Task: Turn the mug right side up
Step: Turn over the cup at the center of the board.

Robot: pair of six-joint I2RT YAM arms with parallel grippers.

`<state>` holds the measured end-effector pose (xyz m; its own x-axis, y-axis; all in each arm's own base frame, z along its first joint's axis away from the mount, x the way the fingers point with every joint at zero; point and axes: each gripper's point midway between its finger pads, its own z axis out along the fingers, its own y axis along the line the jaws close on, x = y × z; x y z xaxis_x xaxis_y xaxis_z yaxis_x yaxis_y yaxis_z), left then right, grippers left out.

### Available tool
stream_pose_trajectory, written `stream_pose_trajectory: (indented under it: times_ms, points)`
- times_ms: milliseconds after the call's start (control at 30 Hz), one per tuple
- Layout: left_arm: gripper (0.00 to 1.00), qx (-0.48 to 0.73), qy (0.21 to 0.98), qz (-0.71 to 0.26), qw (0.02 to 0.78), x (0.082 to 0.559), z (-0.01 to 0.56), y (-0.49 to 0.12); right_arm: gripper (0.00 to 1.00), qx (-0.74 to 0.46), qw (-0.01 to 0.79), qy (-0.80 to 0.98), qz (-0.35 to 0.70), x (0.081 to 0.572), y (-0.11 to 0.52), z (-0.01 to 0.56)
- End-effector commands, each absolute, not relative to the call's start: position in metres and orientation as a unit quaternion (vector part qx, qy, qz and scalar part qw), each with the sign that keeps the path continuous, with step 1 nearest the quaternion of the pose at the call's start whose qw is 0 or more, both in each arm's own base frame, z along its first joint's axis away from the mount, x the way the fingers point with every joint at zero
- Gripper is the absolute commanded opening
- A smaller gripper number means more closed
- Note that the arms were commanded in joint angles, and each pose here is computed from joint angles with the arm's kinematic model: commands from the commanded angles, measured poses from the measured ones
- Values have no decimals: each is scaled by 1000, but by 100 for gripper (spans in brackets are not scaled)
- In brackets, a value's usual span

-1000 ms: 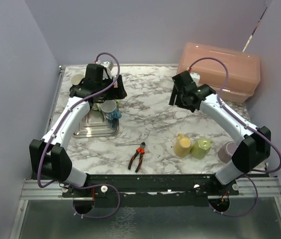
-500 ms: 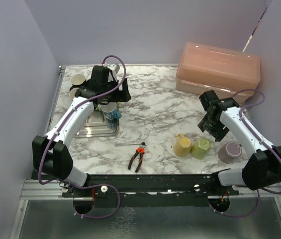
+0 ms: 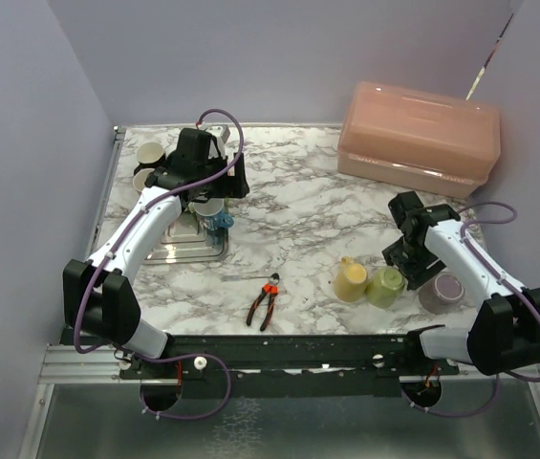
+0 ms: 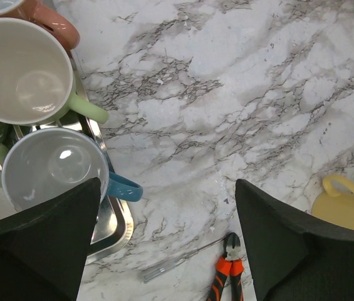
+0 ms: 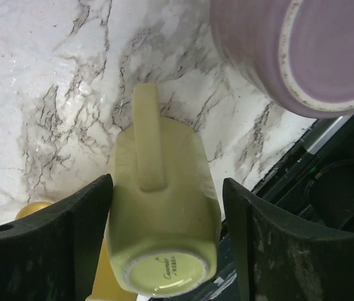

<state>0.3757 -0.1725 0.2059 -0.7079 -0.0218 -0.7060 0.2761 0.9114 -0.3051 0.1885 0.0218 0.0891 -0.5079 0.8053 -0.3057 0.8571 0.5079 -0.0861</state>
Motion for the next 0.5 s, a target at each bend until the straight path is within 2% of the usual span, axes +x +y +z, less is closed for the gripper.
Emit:
stream_pose_trajectory:
  times_ms: [0, 333, 467]
  points:
    - [88, 73, 907, -178, 374, 376, 198, -167, 68, 491, 99, 862, -79, 199, 33, 72]
    - [88, 67, 908, -172, 375, 380, 199, -165, 51, 449, 92, 885, -86, 209, 33, 60]
    - [87, 67, 909, -172, 375, 380, 198, -166, 37, 444, 92, 887, -83, 213, 35, 58]
